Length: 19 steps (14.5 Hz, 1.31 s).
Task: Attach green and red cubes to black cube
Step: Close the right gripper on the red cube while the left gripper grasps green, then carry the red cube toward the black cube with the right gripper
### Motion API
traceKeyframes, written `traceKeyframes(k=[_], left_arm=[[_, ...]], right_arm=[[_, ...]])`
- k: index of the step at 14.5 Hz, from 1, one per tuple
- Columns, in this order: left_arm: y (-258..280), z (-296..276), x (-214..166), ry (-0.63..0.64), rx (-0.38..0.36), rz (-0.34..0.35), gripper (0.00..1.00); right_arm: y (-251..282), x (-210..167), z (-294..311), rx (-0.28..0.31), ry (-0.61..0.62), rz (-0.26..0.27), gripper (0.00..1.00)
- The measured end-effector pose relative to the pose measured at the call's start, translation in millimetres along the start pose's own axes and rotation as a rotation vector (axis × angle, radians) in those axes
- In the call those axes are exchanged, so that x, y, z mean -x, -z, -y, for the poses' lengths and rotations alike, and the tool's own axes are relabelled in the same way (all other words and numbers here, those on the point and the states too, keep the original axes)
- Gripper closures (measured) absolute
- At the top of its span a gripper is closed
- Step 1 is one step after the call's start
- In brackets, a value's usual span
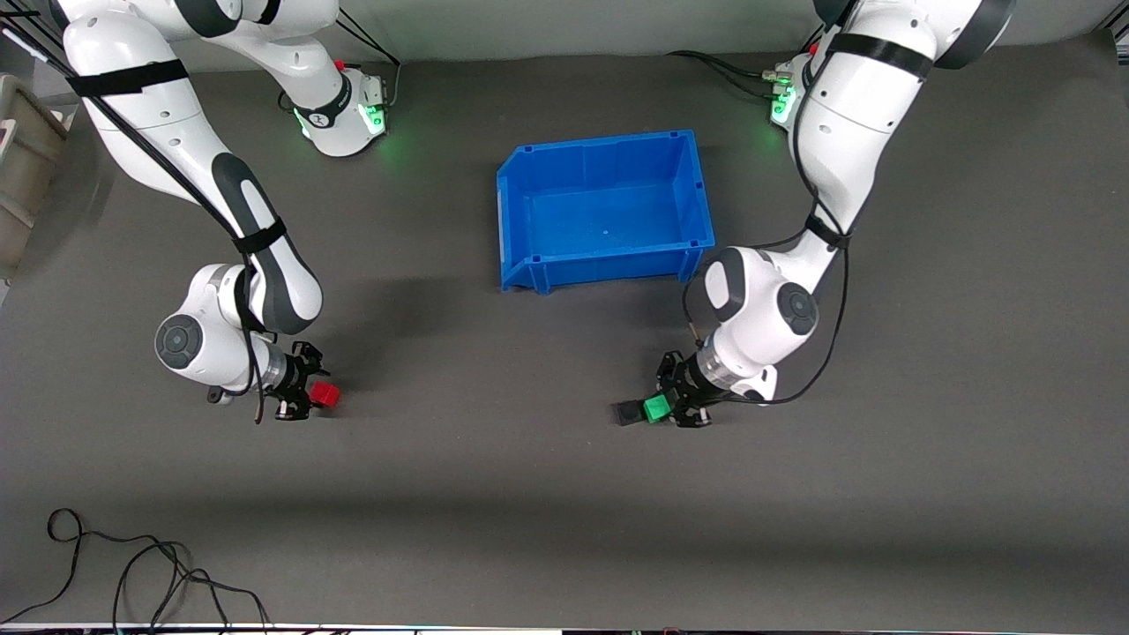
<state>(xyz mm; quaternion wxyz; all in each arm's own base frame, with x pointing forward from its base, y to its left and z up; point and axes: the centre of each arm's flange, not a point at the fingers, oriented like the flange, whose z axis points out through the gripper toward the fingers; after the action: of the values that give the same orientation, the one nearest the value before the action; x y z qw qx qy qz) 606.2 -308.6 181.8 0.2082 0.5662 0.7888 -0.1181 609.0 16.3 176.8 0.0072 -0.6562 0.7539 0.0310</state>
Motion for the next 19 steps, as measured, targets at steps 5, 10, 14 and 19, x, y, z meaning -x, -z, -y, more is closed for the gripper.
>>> traceKeyframes(k=[5,10,14,19], left_arm=[[-8,6,2,-0.016,0.003,-0.009,0.6],[-7,9,18,-0.14,0.01,-0.035,0.6],[-8,20,40,-0.247,-0.025,-0.058,0.6],[-16,15,50,-0.265,-0.044,-0.057,0.6]], right_arm=[[3,1,4,-0.016,-0.018,0.015,0.53],[4,1,5,-0.022,-0.022,0.02,0.61],[9,5,9,-0.035,-0.017,0.024,0.61],[29,25,23,-0.023,0.007,0.046,0.61]])
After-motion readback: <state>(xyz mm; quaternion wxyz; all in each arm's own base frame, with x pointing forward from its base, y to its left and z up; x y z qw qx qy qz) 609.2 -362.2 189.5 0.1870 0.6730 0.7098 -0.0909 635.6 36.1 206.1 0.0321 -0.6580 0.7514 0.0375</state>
